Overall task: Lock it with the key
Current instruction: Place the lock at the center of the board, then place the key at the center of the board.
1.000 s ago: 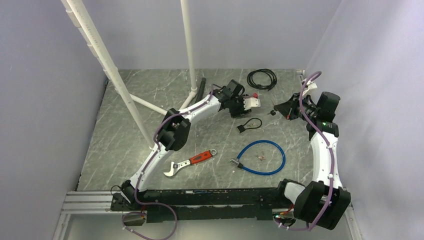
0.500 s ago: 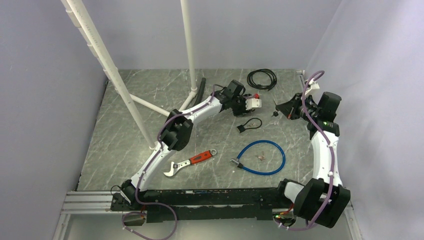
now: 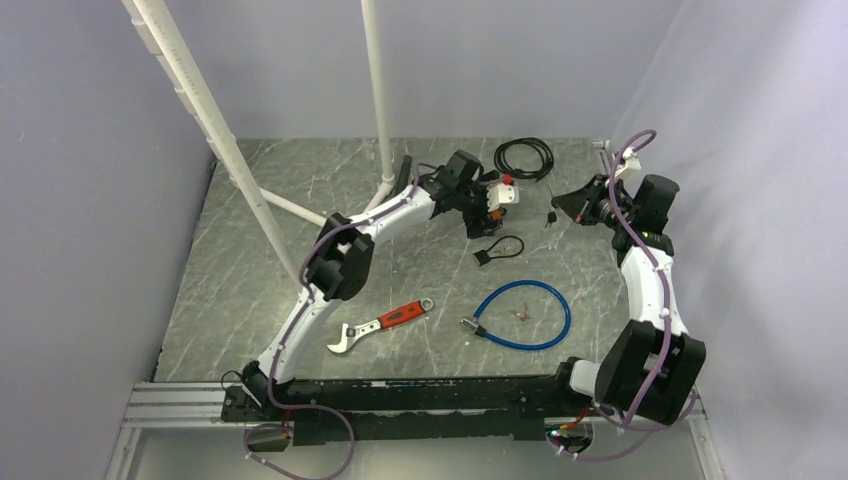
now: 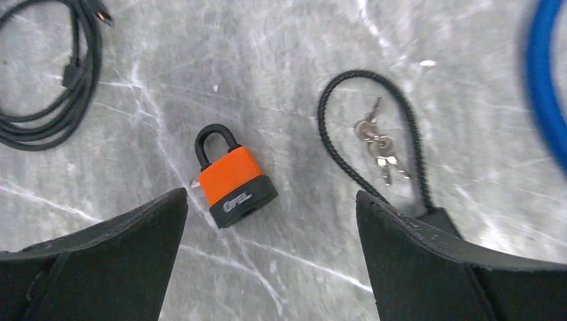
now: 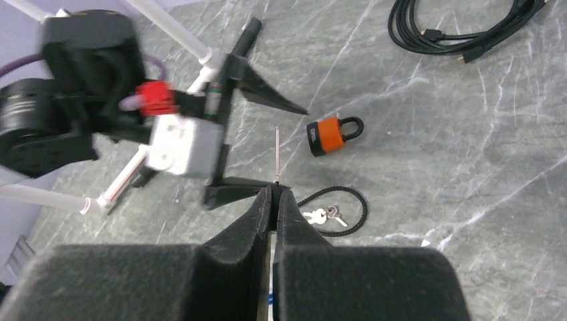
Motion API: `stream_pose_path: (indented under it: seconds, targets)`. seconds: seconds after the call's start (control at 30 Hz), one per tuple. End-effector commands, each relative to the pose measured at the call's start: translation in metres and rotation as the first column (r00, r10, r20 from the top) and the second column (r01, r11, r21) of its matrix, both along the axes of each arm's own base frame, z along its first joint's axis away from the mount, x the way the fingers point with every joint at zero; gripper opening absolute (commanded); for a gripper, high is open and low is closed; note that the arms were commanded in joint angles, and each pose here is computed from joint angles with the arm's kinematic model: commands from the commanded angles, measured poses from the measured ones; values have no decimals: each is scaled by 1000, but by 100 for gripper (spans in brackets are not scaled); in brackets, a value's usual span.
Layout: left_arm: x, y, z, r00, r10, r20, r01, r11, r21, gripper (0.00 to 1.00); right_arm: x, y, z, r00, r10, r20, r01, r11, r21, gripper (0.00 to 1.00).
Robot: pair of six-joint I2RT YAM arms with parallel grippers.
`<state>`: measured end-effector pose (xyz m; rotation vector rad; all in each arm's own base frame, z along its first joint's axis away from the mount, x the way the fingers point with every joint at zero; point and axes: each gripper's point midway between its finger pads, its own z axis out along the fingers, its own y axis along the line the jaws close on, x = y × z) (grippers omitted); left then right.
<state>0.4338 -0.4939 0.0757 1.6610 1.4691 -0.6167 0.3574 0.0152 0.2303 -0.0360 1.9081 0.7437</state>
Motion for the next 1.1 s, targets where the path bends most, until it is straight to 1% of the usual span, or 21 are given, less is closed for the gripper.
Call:
stream_pose_path:
  seconds: [0.0, 0.1, 0.2, 0.33, 0.37, 0.5, 0.6, 0.73, 0.83, 1.07]
  targets:
    - [-22, 4, 126, 998, -38, 47, 45, 983, -177, 99, 32, -9, 28, 994, -26, 107, 25, 1000, 12, 0]
    - [-40, 22, 151, 999, -42, -9, 39, 978, -205, 99, 48, -2, 26, 994, -23, 108, 19, 999, 36, 0]
    - [-63, 46, 161, 998, -47, -31, 40, 981, -190, 99, 67, 8, 19, 994, -8, 108, 4, 999, 40, 0]
    - [-93, 79, 161, 997, -38, -65, 28, 989, -142, 99, 96, 22, 2, 996, 0, 86, -4, 999, 50, 0]
    - [-101, 88, 165, 997, -34, -69, 24, 990, -137, 99, 104, 26, -1, 997, 5, 80, -10, 998, 58, 0]
    - [-123, 113, 158, 995, -16, -100, 7, 996, -86, 99, 132, 41, -17, 999, 17, 49, -22, 994, 104, 0]
    - [-128, 123, 160, 996, 2, -85, -8, 997, -71, 100, 149, 51, -35, 1000, 19, 18, -21, 994, 104, 0]
    - [-126, 133, 156, 995, 55, -86, -58, 998, -40, 99, 164, 62, -67, 998, 34, -44, -29, 993, 110, 0]
    - [-126, 138, 153, 994, 72, -88, -75, 997, -35, 100, 170, 70, -82, 997, 43, -62, -37, 996, 87, 0]
    - [-124, 145, 149, 992, 84, -92, -87, 996, -26, 99, 166, 74, -119, 990, 31, -136, -25, 999, 48, 0]
